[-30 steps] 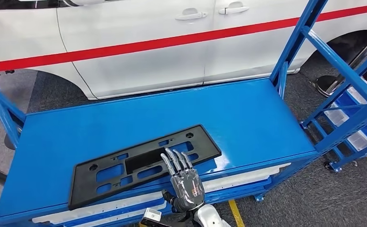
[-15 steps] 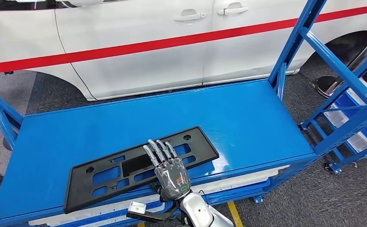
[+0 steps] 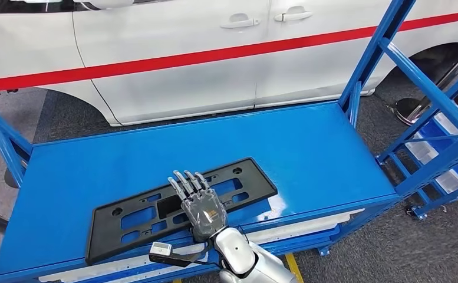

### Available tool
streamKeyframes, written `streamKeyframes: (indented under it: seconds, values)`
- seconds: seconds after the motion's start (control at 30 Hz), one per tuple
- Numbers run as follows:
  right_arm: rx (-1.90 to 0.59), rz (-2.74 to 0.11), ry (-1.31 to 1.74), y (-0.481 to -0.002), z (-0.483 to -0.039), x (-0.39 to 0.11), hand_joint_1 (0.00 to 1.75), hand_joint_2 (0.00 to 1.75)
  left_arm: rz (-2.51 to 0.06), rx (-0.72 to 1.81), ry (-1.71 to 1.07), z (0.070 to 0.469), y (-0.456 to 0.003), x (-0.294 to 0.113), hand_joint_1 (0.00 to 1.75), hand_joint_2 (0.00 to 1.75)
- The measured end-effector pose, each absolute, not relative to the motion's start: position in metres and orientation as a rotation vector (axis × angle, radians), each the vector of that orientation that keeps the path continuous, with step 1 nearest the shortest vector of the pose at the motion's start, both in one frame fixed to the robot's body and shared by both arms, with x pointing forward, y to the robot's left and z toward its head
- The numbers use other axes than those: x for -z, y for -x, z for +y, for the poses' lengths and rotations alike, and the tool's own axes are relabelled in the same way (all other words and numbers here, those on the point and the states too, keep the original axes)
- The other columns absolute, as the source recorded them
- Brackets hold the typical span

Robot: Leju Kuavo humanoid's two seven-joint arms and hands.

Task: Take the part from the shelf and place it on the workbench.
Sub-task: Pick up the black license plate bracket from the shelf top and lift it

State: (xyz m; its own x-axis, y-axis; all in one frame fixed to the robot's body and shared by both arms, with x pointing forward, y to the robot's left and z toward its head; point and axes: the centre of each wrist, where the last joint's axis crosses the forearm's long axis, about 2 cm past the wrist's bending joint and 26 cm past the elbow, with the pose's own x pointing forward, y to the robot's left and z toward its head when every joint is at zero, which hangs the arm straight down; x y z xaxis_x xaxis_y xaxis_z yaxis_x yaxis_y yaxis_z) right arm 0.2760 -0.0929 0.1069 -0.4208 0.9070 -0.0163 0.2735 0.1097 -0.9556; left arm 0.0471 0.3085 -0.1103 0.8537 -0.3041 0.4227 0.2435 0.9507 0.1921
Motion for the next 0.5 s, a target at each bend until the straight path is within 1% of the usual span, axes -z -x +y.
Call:
streamKeyframes:
  seconds: [0.1,0.17,0.5]
  values:
    - [-1.352,-1.763,1.157,-0.2792,-0.0911,-0.1084,1.64,1.75,-0.464,0.293,-0.129,0.3070,-0.0471,0.1104,0.00,0.00]
    - [-1.371,-1.751,1.156,-0.2809,-0.0898,-0.1096,1.71,1.75,-0.464,0.293,-0.125,0.3056,-0.0471,0.1105,0.00,0.00]
    - [-1.450,-1.661,1.141,-0.2845,-0.0892,-0.1086,1.69,1.75,-0.450,0.293,-0.122,0.3045,-0.0449,0.1108,0.00,0.00]
